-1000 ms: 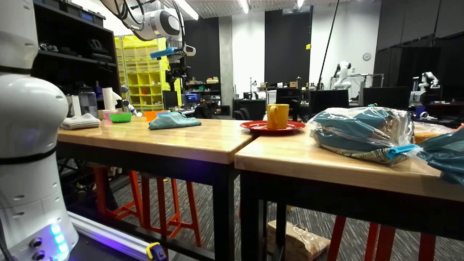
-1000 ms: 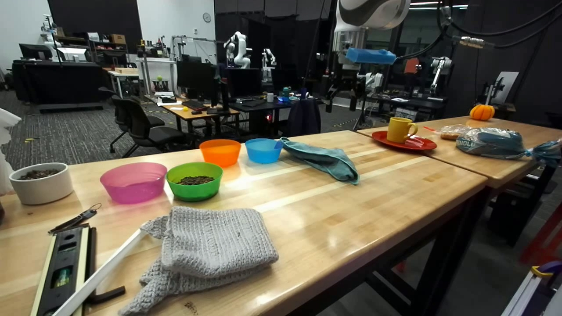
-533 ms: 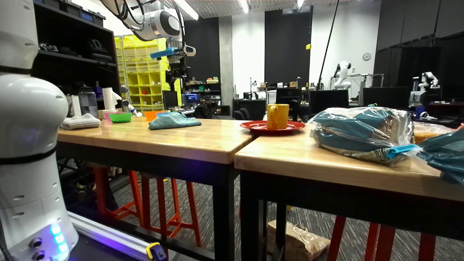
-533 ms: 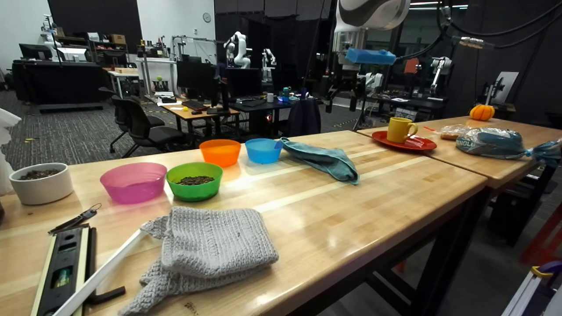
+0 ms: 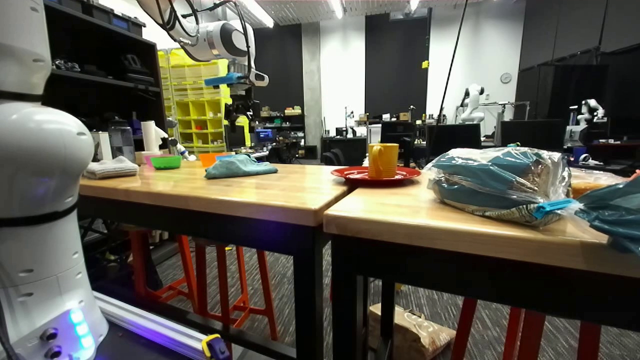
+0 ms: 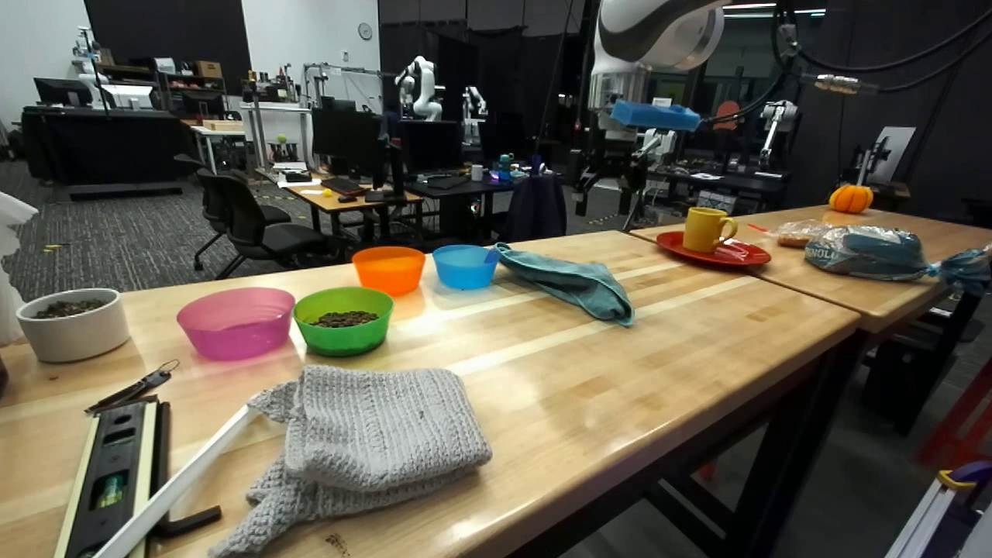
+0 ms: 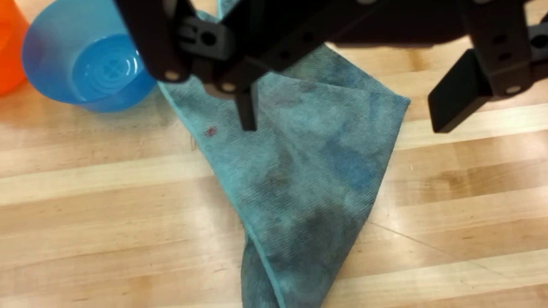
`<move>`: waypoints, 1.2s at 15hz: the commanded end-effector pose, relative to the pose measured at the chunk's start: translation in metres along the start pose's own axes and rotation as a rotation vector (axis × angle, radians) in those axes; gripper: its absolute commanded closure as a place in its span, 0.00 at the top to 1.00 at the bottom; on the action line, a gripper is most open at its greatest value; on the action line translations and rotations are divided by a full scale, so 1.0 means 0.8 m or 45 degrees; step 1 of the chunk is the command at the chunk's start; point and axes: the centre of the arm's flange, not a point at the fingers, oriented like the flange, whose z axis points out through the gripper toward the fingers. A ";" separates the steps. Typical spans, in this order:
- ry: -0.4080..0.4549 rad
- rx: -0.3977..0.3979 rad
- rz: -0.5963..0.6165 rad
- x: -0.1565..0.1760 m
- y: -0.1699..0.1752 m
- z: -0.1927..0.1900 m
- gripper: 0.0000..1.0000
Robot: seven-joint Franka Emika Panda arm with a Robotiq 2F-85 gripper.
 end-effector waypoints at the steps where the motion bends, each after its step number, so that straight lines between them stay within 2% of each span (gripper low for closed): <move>1: 0.002 0.026 0.026 -0.029 0.007 0.014 1.00; 7: -0.013 0.046 -0.013 -0.030 0.006 0.059 1.00; 9: -0.027 0.034 -0.022 -0.034 0.006 0.072 0.73; 11: -0.036 0.026 -0.031 -0.037 0.007 0.084 0.61; 14: -0.048 0.016 -0.045 -0.034 0.009 0.107 0.36; 18: -0.117 0.001 -0.070 -0.041 0.010 0.133 0.07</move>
